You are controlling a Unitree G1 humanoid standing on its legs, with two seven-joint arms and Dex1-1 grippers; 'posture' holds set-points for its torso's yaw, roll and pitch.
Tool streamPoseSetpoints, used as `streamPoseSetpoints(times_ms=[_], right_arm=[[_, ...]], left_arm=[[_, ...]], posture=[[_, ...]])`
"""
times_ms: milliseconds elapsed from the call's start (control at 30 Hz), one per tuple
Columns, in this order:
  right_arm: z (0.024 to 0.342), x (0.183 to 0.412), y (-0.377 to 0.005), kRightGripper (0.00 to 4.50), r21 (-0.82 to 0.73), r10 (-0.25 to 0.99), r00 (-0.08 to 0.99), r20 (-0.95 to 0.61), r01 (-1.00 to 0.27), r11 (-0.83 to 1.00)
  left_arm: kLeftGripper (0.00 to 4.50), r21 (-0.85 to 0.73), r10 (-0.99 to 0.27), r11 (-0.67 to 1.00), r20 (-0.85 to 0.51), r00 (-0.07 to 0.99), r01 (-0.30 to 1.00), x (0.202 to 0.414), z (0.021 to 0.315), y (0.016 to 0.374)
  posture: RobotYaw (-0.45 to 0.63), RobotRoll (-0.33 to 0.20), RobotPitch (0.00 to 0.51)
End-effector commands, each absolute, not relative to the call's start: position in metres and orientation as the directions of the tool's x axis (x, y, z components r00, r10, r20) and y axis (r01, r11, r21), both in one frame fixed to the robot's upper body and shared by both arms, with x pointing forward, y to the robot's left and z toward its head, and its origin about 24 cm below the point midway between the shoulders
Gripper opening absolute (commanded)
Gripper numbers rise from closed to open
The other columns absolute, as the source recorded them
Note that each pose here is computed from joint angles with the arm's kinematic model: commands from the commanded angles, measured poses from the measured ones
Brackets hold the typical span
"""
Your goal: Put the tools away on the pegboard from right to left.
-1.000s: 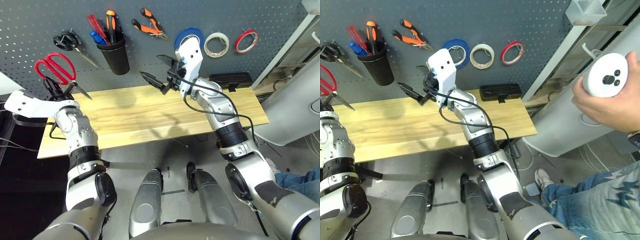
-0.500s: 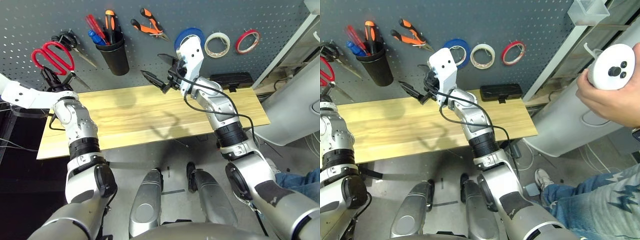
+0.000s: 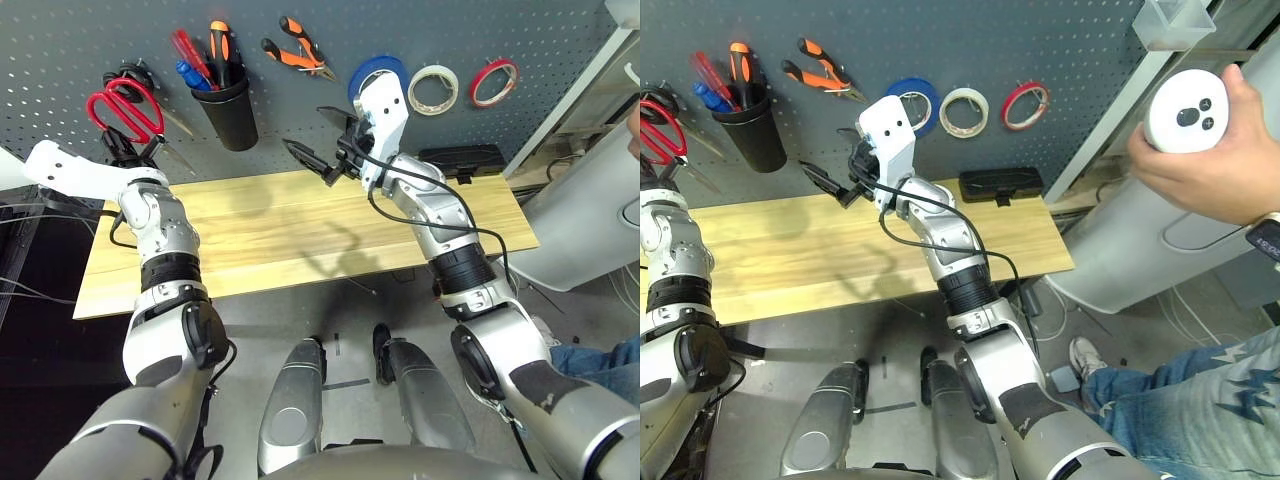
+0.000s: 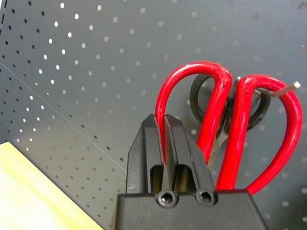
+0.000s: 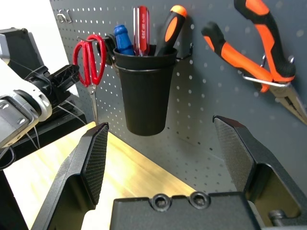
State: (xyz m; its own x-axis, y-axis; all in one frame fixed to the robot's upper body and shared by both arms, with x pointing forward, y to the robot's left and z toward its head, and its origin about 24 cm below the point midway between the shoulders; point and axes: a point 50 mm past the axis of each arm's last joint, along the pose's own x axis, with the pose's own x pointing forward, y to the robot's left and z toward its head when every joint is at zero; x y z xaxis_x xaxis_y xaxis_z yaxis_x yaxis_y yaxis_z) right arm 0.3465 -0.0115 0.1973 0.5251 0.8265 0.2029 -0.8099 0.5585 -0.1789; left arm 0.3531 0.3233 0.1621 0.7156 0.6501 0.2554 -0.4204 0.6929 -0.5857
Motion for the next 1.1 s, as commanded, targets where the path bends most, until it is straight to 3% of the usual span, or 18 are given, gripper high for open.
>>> streamPoseSetpoints(times_ms=[33,333,367,500,633,767,933,1100], right_arm=[[0.199,0.347,-0.011,4.5,-0.187,0.825,0.526,0.207,-0.806,0.561],[0.195,0.35,-0.016,4.5,-0.179,0.808,0.555,0.199,-0.79,0.587],[0.194,0.35,-0.016,4.5,-0.176,0.804,0.56,0.2,-0.787,0.591],[0.187,0.353,-0.023,4.5,-0.163,0.776,0.595,0.207,-0.762,0.627],[0.167,0.358,-0.038,4.5,-0.15,0.72,0.66,0.213,-0.706,0.692],[0.152,0.363,-0.049,4.5,-0.086,0.651,0.73,0.207,-0.65,0.755],[0.114,0.37,-0.078,4.5,0.011,0.519,0.846,0.123,-0.525,0.851],[0.096,0.374,-0.098,4.5,0.039,0.42,0.904,0.078,-0.424,0.905]], left_arm=[[0.03,-0.555,0.632,0.707,0.217,0.744,-0.439,0.359,0.157,0.322],[0.03,-0.448,0.532,0.8,0.218,0.818,-0.4,0.368,0.16,0.321],[0.64,-0.419,0.518,0.817,0.232,0.823,-0.396,0.368,0.161,0.32],[1.79,-0.274,0.436,0.891,0.302,0.848,-0.361,0.367,0.161,0.313],[3.11,0.015,0.202,0.974,0.393,0.897,-0.226,0.361,0.154,0.29],[4.4,0.104,0.116,0.979,0.411,0.904,-0.173,0.35,0.142,0.28],[4.46,0.115,0.112,0.981,0.327,0.938,-0.157,0.33,0.104,0.277],[4.46,0.131,0.101,0.981,0.278,0.955,-0.142,0.32,0.089,0.273]], posture=[[0.08,0.0,0.19],[0.07,0.0,0.189],[0.07,0.0,0.189],[0.08,0.0,0.19],[0.09,0.0,0.182],[0.1,0.0,0.177],[0.12,0.0,0.153],[0.12,0.0,0.154]])
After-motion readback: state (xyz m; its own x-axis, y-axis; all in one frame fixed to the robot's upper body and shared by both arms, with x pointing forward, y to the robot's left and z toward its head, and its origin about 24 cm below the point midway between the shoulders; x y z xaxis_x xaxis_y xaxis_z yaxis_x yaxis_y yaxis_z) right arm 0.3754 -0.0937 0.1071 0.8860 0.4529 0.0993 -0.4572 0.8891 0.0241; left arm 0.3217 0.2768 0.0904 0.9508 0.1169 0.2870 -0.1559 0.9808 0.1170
